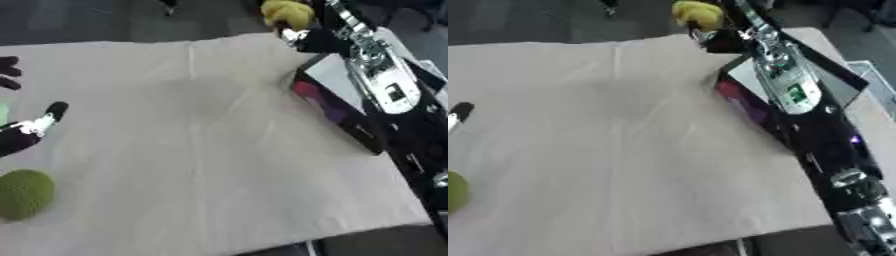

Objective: Pick up the objects with one hand, pass them to the other hand, and then place them into the box on the other side of the table.

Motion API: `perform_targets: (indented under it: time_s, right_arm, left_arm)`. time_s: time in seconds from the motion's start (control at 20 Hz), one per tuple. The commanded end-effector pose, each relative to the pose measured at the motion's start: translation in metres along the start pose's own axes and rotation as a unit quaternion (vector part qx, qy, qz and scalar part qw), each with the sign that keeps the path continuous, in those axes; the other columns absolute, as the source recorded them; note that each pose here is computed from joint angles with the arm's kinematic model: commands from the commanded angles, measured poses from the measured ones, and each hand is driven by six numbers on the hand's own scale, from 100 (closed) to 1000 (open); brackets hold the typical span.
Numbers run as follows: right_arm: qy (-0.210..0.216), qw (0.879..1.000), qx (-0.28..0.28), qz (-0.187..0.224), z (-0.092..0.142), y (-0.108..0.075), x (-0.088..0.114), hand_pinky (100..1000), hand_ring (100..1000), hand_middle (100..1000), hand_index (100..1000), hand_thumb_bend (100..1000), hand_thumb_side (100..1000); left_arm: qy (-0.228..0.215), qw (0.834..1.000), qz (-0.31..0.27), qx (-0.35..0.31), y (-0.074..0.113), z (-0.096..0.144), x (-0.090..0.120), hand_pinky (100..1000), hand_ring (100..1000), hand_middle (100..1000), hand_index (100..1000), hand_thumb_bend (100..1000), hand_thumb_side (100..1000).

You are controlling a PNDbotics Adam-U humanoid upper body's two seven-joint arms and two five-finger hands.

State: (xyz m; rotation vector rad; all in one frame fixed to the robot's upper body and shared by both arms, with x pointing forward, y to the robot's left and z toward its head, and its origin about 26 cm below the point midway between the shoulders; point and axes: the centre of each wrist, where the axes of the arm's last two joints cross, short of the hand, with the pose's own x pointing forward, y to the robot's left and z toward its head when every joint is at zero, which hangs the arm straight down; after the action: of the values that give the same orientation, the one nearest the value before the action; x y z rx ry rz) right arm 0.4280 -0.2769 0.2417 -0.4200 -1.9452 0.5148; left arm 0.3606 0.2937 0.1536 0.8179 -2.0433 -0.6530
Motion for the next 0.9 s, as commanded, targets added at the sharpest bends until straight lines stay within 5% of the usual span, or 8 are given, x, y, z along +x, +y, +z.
perform_targets:
  time_s: [0.05,0.9]
  right_arm:
    - [0.007,0.999,-0.034,0.025,-0.001,-0.027,-0.001,953,751,496,511,193,100]
    - [0.150,0.978,-0.113,0.094,0.032,-0.074,-0.078,944,748,498,515,243,100]
  left_arm:
    - [-0.013,1.000,-0.013,0.016,0.016,-0.005,0.002,779,599,635,815,565,380]
    - [-0.010,0.999,-0.017,0.038,0.023,-0.007,0.002,776,596,632,811,570,378]
